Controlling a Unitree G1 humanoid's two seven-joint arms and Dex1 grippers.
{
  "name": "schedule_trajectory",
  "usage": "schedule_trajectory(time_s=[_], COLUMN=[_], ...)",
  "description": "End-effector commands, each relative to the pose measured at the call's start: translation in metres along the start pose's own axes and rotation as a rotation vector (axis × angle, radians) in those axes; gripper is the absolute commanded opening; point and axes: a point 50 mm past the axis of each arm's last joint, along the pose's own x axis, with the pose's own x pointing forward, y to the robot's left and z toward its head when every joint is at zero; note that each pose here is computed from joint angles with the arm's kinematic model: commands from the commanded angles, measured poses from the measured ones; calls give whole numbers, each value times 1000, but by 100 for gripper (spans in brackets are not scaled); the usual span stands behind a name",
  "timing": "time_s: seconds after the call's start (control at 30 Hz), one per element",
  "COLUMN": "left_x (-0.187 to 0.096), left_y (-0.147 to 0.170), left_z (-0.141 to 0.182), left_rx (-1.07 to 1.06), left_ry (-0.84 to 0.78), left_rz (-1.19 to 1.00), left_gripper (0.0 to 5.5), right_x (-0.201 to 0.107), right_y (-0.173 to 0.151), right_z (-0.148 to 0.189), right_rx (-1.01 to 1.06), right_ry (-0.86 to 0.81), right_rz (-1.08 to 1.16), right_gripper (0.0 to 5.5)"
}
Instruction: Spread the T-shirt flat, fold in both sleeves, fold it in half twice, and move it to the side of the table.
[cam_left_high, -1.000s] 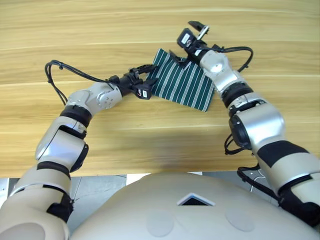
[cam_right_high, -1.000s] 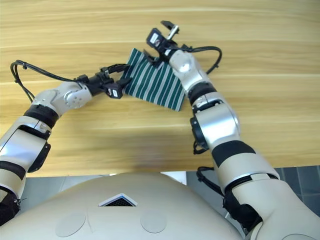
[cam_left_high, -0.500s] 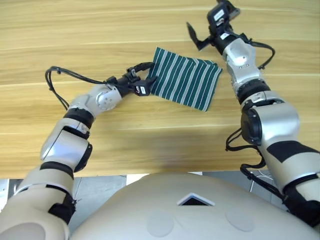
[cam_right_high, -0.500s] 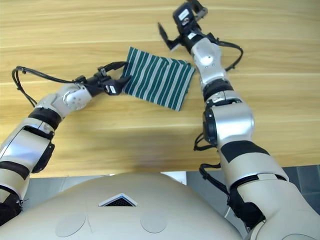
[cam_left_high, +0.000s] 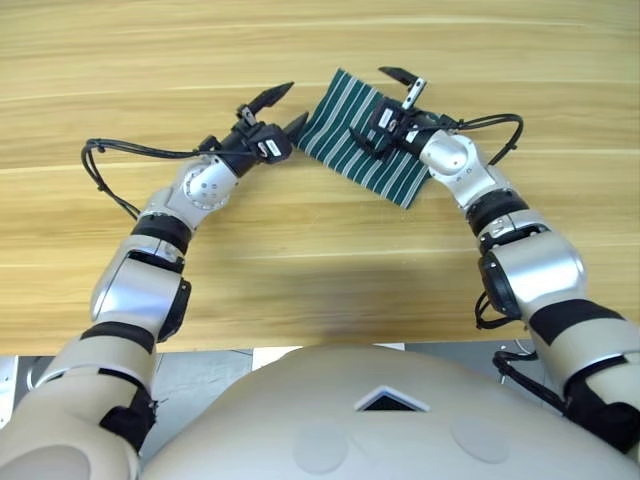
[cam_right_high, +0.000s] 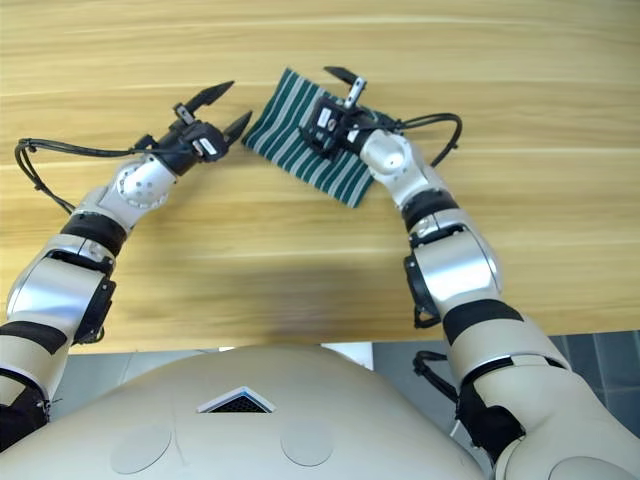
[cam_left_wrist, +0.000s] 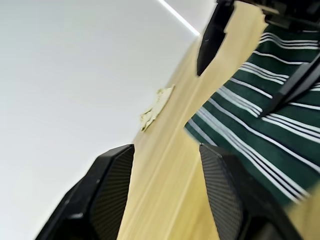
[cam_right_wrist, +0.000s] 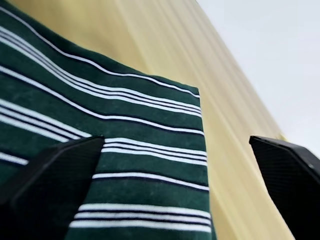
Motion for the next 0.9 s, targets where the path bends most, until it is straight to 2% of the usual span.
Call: schedule_trajectory(time_s=[0.03, 0.23, 0.43, 0.57, 0.67, 0.8, 0.9], left_x=[-1, -17, -25, -26, -23, -22, -21], left_y=[31, 18, 10, 7, 5, 7, 9], left_z=[-2, -24, -34, -36, -37, -36, -38], left_rx=[-85, -373, -495, -526, -556, -656, -763], left_ry=[0, 135, 200, 220, 225, 181, 169], left_rz=[223, 316, 358, 371, 391, 455, 527], left_gripper=[243, 243, 243, 243, 243, 243, 243], right_x=[-63, -129, -182, -195, -194, -186, -166], right_y=[-10, -40, -66, -82, -102, -132, -129], right_z=[-96, -137, -156, -155, -138, -84, -42], right_rx=[47, 146, 140, 137, 174, 192, 232], right_ry=[539, 692, 757, 716, 510, -2, -324], right_rz=[-194, -454, -600, -662, -752, -906, -896], right_gripper=[536, 536, 536, 536, 536, 536, 536])
